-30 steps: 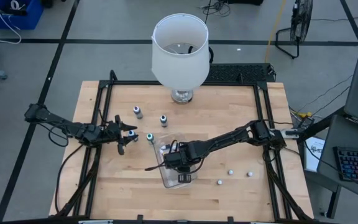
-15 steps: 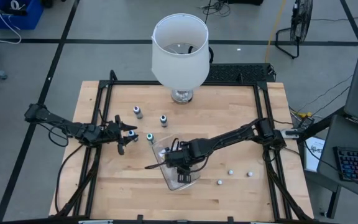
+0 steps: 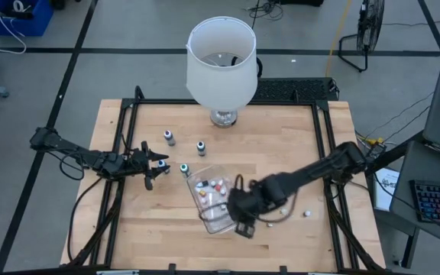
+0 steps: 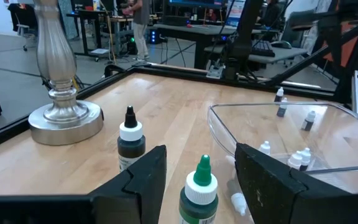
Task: Pick & Place food coloring
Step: Put the green food coloring bottle into the bin
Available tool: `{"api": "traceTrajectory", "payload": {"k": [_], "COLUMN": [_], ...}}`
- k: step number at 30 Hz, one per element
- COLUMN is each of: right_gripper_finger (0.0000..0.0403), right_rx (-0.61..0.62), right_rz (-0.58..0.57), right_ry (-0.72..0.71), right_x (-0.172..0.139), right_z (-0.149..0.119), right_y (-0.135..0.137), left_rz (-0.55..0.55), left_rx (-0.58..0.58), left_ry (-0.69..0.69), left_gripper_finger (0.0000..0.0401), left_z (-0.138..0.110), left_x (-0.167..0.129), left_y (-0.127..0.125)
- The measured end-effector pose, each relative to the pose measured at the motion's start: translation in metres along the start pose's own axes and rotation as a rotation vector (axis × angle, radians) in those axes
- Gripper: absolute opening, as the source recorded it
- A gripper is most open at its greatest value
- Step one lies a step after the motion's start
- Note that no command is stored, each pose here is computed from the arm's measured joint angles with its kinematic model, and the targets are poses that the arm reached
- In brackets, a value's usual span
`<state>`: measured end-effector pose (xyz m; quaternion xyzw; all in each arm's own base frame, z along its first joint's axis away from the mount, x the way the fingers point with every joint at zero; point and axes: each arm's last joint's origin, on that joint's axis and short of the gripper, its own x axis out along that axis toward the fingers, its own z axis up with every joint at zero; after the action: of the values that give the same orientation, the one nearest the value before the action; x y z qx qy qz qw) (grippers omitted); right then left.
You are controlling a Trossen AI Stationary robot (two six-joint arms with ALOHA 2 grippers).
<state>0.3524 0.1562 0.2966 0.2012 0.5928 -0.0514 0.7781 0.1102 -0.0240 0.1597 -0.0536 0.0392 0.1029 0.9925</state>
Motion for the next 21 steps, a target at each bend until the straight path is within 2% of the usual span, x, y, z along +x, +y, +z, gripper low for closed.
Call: {"api": "traceTrajectory", "payload": {"k": [5, 10, 14, 21], "right_gripper_finger": [0.0144, 0.0144, 0.0144, 0.0144], "right_rx": [0.025, 0.073, 0.128, 0.222], "right_rz": [-0.115, -0.184, -0.227, -0.322], "right_ry": [0.034, 0.028, 0.057, 0.158], "right_x": [-0.001, 0.009, 0.026, 0.059], "right_z": [-0.037, -0.058, -0.075, -0.098], "right_y": [0.019, 0.026, 0.025, 0.007], "left_rz": [0.000, 0.000, 0.000, 0.000], "left_rx": [0.000, 0.000, 0.000, 0.000], "left_ry": [0.000, 0.000, 0.000, 0.000], "left_gripper_finger": [0.0191, 0.0191, 0.0191, 0.0191], "left_z": [0.000, 0.000, 0.000, 0.000], "left_x": [0.000, 0.000, 0.000, 0.000], "left_y": [0.000, 0.000, 0.000, 0.000]}}
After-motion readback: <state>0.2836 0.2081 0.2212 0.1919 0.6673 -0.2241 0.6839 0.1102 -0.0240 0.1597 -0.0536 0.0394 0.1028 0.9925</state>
